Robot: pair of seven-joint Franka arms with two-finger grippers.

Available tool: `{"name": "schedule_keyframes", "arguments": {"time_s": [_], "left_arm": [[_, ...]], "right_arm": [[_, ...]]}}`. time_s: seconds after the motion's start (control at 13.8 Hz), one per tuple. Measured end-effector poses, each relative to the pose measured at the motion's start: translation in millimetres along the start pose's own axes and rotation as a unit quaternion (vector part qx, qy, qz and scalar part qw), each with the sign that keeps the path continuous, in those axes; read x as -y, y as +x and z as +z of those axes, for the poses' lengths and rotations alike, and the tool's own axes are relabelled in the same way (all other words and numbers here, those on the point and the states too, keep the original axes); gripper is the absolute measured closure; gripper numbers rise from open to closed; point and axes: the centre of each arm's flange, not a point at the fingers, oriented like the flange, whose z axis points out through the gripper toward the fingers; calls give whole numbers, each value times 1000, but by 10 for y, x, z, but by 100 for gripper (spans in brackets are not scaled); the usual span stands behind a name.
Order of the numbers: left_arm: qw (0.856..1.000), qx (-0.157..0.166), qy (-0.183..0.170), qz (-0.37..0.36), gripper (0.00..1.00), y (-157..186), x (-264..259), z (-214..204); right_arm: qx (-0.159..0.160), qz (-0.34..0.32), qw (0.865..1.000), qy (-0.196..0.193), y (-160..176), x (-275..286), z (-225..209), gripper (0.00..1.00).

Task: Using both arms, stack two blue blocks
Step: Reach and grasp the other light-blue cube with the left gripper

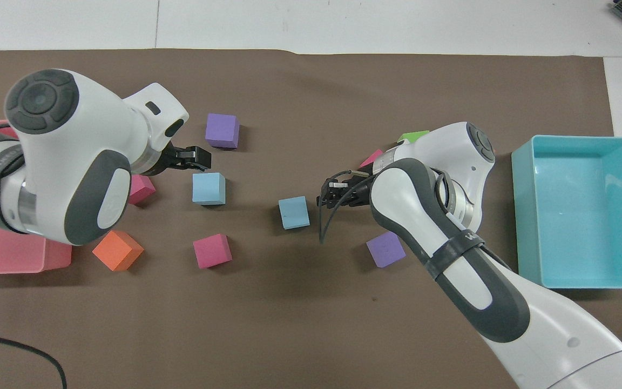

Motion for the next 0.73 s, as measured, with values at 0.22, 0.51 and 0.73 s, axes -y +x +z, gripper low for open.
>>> {"name": "schedule_keyframes", "arguments": {"time_s": [0.22,0.51,0.73], "left_arm": [[1000,2,2,2,0,-77,6,346],[1000,8,5,-26,0,-200,7,593],[999,5,5,-32,0,-228,37,703]], "right_arm": [[1,23,999,25,31,-146,34,99],[3,43,998,56,44,-334,123,99],[8,56,996,67,29,-391,227,99]]}}
